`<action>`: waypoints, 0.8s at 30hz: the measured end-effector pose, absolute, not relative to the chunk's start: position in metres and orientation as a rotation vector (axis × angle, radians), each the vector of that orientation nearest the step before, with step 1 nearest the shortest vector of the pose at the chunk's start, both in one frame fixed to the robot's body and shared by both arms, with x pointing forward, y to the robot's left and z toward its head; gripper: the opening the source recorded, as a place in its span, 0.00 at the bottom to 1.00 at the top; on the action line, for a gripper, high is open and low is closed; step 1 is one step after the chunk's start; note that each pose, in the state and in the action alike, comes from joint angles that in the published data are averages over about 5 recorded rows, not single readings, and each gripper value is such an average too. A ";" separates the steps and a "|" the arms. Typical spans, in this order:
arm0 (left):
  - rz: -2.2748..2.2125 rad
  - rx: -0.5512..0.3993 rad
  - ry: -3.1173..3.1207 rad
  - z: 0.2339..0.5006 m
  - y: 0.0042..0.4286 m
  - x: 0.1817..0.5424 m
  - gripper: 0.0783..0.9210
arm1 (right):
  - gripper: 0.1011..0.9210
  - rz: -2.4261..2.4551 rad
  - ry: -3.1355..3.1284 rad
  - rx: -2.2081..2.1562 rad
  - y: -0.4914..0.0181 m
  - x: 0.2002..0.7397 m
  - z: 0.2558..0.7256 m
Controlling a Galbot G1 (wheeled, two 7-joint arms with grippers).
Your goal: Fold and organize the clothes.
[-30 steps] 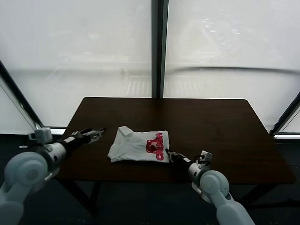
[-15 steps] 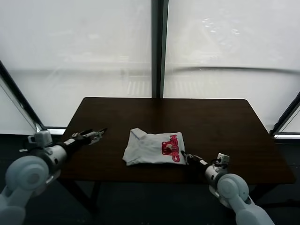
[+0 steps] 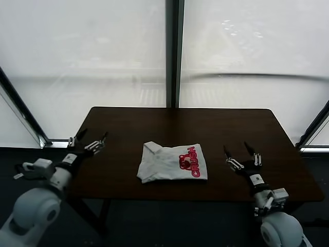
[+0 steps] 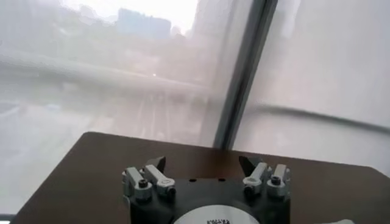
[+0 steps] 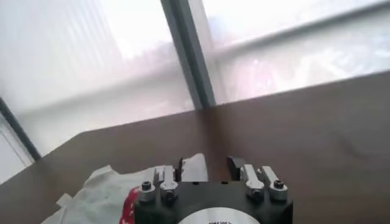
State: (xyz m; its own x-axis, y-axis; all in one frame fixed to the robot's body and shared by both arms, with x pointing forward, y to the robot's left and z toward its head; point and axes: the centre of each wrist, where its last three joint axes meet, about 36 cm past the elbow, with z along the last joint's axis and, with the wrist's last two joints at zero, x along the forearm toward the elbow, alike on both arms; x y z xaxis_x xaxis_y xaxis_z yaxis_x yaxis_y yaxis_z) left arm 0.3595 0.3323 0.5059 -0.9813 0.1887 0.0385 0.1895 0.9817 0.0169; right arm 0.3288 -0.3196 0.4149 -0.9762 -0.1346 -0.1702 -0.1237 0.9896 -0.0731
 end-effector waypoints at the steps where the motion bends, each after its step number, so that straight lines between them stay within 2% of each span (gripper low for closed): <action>1: -0.060 -0.296 -3.112 0.502 0.333 0.355 0.98 | 0.98 -0.122 2.925 -0.170 -0.322 0.321 0.413; 13: -0.216 -0.218 -3.098 0.456 0.333 0.278 0.98 | 0.98 -0.212 2.913 0.003 -0.336 0.222 0.388; 19: -0.189 -0.181 -3.006 0.445 0.332 0.235 0.98 | 0.98 -0.215 3.012 0.010 -0.330 0.184 0.385; 24: -0.175 -0.157 -2.961 0.440 0.334 0.212 0.98 | 0.98 -0.211 3.069 0.007 -0.327 0.167 0.386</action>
